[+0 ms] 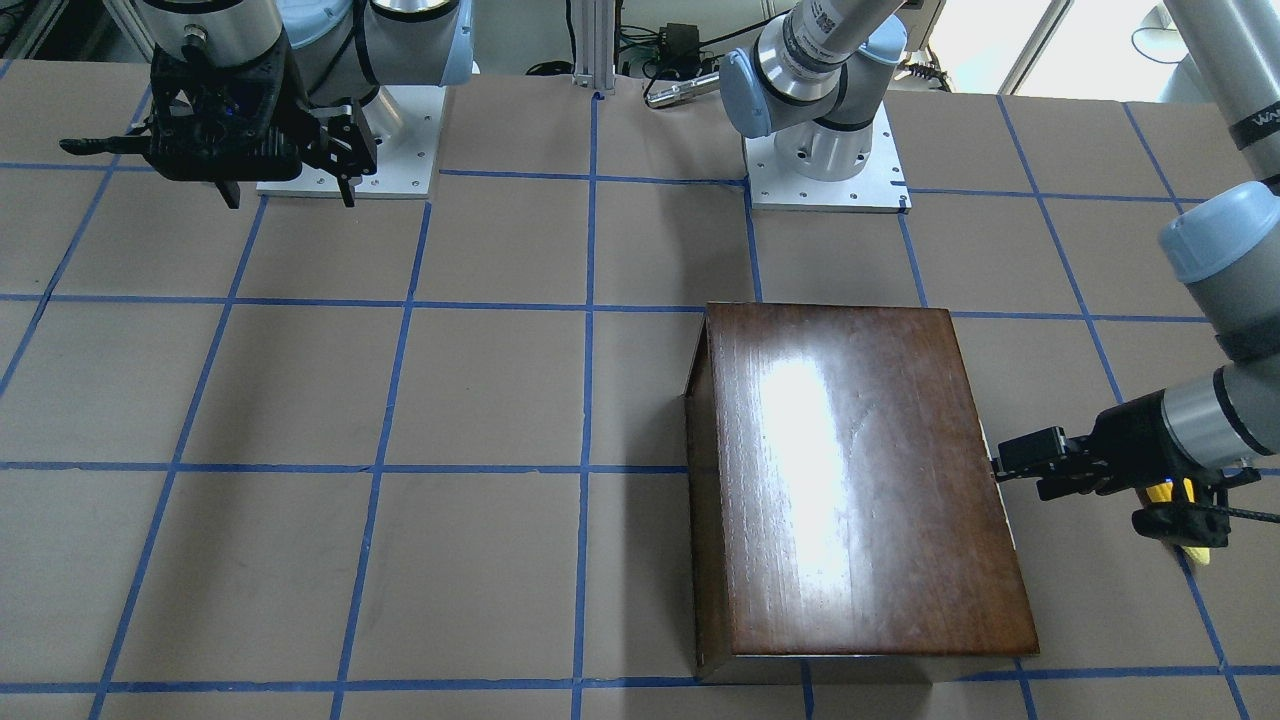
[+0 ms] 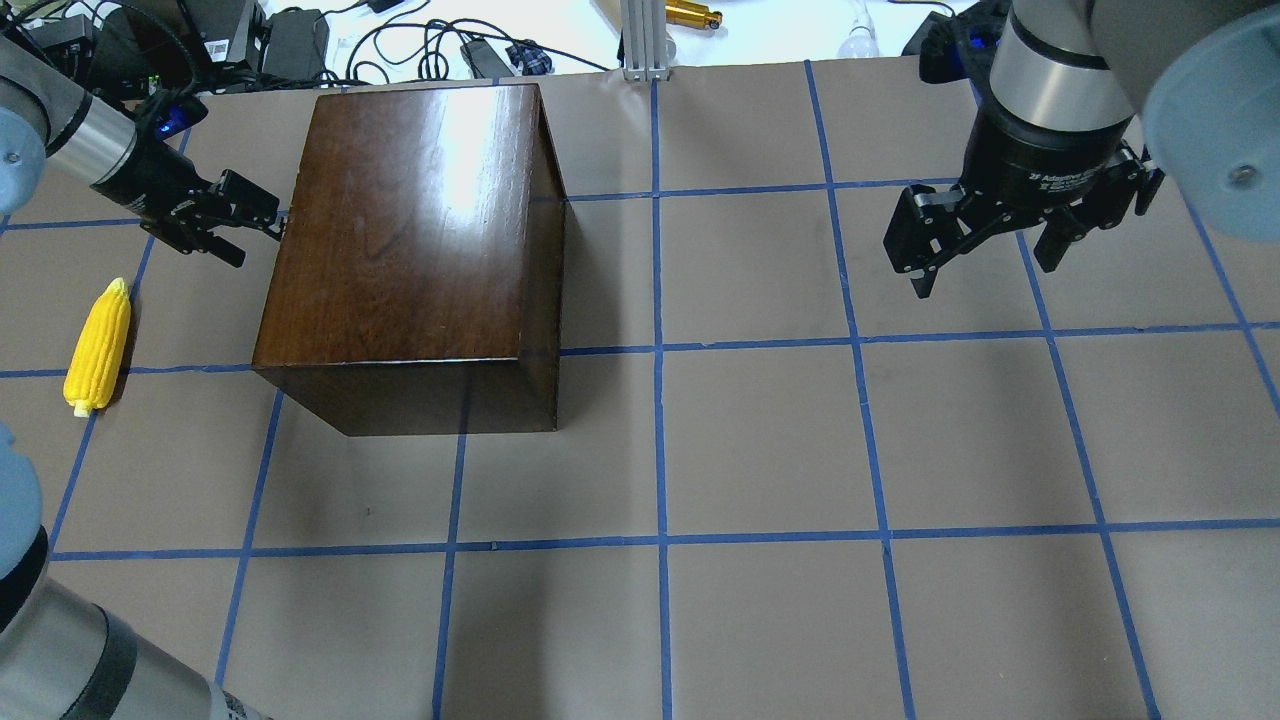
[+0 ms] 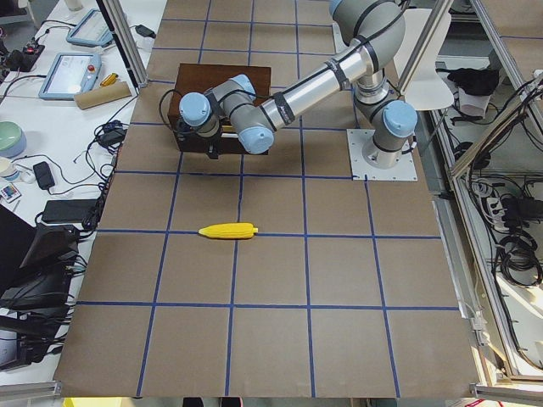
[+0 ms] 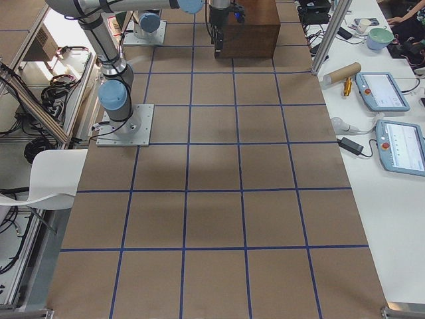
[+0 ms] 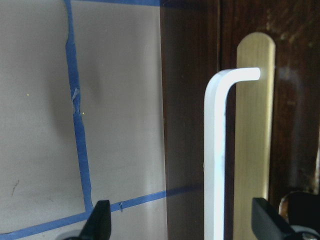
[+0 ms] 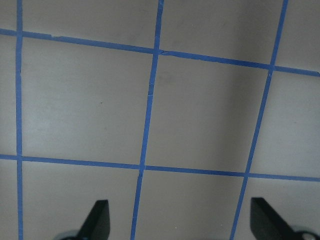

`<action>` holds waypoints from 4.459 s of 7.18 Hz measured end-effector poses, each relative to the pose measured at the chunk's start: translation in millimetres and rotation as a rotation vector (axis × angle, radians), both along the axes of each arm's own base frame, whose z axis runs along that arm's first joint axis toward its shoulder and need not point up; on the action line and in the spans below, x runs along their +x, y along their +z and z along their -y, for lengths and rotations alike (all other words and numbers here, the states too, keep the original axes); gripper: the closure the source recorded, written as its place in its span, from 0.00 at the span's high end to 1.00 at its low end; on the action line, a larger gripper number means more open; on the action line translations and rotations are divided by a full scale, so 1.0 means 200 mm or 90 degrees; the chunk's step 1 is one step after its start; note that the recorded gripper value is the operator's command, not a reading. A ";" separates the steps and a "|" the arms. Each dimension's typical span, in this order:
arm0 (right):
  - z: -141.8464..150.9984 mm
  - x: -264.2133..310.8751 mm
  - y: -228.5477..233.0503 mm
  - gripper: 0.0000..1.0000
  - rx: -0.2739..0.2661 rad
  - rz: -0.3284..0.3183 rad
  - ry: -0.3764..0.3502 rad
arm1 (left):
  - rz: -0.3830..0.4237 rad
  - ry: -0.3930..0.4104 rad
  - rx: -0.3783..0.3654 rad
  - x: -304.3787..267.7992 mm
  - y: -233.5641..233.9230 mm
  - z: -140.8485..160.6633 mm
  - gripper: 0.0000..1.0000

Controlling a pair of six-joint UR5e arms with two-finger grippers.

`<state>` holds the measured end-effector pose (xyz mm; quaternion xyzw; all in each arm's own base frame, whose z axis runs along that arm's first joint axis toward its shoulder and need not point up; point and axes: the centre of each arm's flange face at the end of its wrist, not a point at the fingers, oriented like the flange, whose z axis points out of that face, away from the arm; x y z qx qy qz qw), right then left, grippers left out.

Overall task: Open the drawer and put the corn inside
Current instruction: 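Close the left gripper on the white drawer handle, then pull the drawer outward with the left gripper, then release the handle and move the left gripper to the yellow corn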

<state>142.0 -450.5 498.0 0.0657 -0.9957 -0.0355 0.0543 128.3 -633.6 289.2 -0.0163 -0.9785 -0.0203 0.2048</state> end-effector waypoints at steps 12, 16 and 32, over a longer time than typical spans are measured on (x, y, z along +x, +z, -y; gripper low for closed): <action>0.00 0.00 0.00 1.00 0.001 0.000 -0.001 | -0.002 0.027 0.026 0.20 -0.15 0.00 1.00; 0.00 0.00 0.00 1.00 0.001 0.000 0.000 | -0.001 0.060 0.024 0.37 -0.15 -0.04 1.00; 0.00 0.00 0.00 1.00 0.000 0.001 0.000 | 0.008 0.122 0.001 0.74 -0.06 -0.18 1.00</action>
